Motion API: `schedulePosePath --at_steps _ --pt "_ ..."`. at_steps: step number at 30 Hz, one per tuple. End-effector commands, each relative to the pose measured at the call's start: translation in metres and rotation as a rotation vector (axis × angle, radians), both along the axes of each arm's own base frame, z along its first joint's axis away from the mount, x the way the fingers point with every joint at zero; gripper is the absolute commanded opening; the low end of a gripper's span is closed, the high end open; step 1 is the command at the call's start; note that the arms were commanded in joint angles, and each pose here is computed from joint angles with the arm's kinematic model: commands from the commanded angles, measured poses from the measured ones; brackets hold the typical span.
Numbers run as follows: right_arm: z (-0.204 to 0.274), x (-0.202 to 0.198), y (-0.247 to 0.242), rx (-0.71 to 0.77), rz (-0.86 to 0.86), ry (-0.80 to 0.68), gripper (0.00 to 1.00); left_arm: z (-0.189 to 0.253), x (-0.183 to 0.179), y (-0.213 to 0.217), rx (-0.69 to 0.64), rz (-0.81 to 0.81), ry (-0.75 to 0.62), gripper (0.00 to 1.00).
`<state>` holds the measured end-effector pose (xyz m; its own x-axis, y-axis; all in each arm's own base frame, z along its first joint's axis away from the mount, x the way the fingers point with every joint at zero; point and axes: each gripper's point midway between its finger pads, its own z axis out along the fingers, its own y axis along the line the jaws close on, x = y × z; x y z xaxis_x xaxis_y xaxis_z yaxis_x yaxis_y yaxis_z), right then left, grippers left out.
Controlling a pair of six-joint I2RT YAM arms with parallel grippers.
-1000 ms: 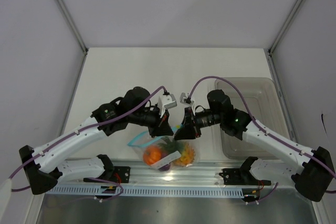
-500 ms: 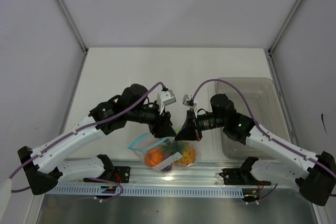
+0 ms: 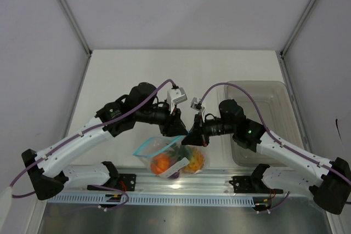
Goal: Place the food in the zip-top bag and seal the zipper
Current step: Zip the zipper food storage bag at the center of the board.
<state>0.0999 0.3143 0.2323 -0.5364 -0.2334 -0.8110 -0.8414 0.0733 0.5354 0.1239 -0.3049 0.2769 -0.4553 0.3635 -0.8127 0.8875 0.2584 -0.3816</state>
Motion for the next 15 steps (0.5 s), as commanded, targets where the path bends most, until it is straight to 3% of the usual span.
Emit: schedulePosePath --at_steps 1,10,15 --pt "0.023 0.006 0.005 0.061 -0.038 -0.042 0.00 0.013 0.001 0.001 -0.034 0.004 -0.023 0.36" --pt "0.031 0.013 0.007 0.068 -0.079 -0.025 0.00 0.001 -0.002 0.004 -0.014 0.003 -0.011 0.29" --pt "0.041 0.011 0.008 0.104 -0.074 -0.034 0.00 -0.004 0.001 0.007 0.001 0.025 -0.020 0.30"
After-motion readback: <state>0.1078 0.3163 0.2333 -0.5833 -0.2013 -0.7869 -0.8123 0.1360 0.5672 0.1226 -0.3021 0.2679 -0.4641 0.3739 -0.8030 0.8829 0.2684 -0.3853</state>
